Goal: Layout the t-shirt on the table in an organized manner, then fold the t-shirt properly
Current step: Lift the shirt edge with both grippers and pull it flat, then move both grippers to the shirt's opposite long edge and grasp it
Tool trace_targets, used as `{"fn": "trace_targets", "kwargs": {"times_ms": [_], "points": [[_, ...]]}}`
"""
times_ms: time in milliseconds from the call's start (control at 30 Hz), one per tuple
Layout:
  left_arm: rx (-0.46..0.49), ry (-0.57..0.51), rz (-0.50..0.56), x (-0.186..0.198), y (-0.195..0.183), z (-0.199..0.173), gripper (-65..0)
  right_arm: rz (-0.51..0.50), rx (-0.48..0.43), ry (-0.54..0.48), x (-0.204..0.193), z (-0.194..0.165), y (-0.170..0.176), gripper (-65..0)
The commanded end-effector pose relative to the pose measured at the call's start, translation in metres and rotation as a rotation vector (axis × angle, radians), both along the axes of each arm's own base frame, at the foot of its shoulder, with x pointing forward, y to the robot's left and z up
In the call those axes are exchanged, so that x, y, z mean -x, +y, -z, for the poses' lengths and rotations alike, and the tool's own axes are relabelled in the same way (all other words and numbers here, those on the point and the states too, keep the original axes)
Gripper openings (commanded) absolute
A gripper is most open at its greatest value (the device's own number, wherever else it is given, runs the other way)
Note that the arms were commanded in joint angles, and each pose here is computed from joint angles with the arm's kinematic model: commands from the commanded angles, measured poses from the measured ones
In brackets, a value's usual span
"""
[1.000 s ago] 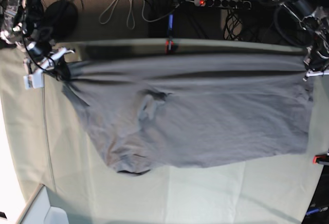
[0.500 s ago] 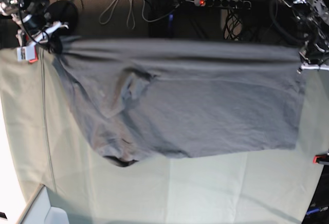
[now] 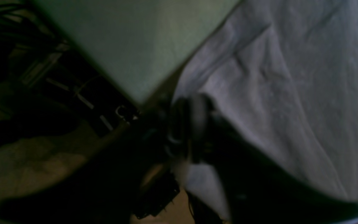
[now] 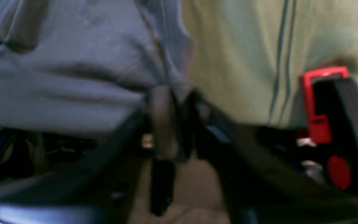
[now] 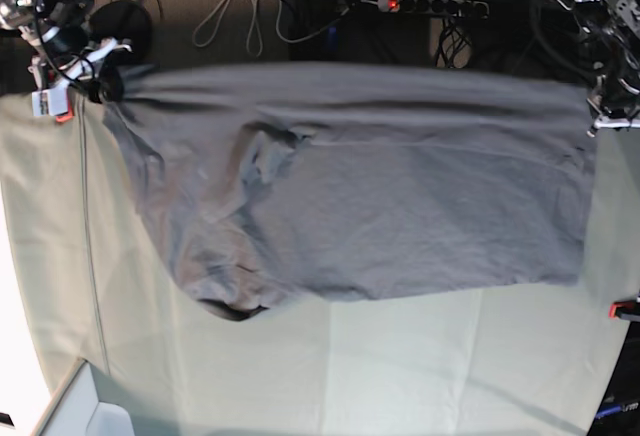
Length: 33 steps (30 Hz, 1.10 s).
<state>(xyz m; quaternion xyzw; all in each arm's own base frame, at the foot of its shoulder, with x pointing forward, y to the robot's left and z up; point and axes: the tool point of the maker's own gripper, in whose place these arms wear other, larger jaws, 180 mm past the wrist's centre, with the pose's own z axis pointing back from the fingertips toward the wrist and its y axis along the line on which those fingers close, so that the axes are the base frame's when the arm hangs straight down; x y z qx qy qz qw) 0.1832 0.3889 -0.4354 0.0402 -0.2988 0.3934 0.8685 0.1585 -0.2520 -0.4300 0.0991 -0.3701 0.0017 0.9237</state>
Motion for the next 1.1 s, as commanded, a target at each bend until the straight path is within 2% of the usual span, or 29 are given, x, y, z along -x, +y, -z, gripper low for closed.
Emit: {"fn": "trace_targets", "kwargs": {"times_ms": [0, 67, 167, 300, 467, 567, 733, 833, 933, 1067], "points": [[-0.043, -0.029, -0.003, -0.005, 0.012, -0.014, -39.7, -0.016, 0.026, -0.033, -0.005, -0.010, -0.006, -38.6], [-0.071, -0.034, 0.000, -0.005, 0.016, -0.022, -32.9, -0.020, 0.045, -0.045, -0.011, -0.012, -0.008, -30.1], [-0.126, -0.050, 0.009, -0.003, 0.021, -0.040, -32.0, 0.022, 0.090, -0.067, -0.017, -0.020, -0.029, -23.8], [-0.212, -0.112, 0.017, -0.014, 0.029, -0.073, -31.9, 0.038, 0.104, -0.146, -0.050, -0.037, -0.038, -23.5], [-0.214, -0.225, 0.007, -0.055, 0.028, -0.100, -31.8, -0.115, 0.136, -0.247, -0.138, -0.059, -0.003, -23.3], [-0.217, -0.275, 0.005, -0.075, 0.028, -0.114, -31.7, -0.184, 0.172, -0.216, -0.189, -0.052, 0.017, -23.2], [-0.216, -0.326, -0.002, -0.092, 0.027, -0.128, -31.7, -0.197, 0.168, -0.119, -0.258, -0.031, 0.025, -23.1], [-0.218, -0.334, -0.003, -0.094, 0.028, -0.129, -31.7, -0.200, 0.111, -0.076, -0.278, -0.017, 0.034, -23.4], [-0.208, -0.324, 0.027, -0.106, 0.028, -0.125, -31.7, -0.193, 0.046, -0.086, -0.283, -0.005, 0.043, -23.5], [-0.119, -0.281, 0.054, -0.125, 0.026, -0.094, -31.7, -0.182, 0.020, -0.098, -0.279, 0.002, 0.044, -23.5]]}}
